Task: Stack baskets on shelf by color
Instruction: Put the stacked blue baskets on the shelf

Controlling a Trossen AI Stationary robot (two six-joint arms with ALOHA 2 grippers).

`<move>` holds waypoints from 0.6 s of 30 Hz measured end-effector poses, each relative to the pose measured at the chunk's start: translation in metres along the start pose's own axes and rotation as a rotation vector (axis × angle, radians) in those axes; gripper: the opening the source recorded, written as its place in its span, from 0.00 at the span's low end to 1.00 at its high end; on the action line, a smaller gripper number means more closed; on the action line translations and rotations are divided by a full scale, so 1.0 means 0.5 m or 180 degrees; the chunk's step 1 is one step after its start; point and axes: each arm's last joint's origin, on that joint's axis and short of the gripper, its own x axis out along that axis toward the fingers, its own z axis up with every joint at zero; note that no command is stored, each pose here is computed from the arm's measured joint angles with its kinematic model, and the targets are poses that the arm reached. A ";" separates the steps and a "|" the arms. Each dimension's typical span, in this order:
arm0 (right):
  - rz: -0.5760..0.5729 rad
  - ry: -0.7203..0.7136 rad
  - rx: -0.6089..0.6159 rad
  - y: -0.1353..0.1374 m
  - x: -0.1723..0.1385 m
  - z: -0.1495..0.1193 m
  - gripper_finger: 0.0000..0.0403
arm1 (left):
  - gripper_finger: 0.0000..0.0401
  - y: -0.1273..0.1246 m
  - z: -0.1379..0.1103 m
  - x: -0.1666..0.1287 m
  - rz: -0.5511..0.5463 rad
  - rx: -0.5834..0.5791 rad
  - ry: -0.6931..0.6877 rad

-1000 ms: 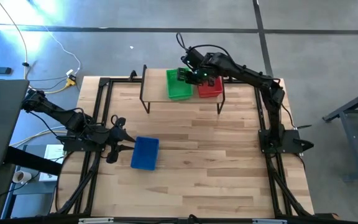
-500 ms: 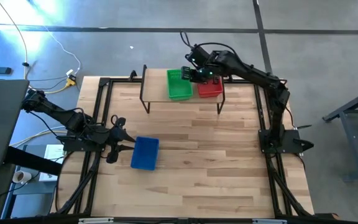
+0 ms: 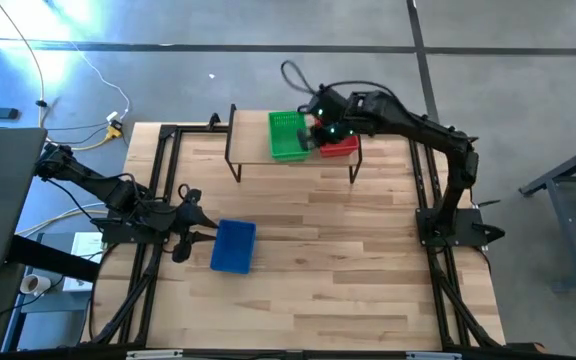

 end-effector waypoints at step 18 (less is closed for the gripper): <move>0.0009 0.0183 -0.1645 0.098 -0.031 -0.134 0.21 | 0.34 0.001 0.000 0.000 0.0021 -0.1543 -0.0015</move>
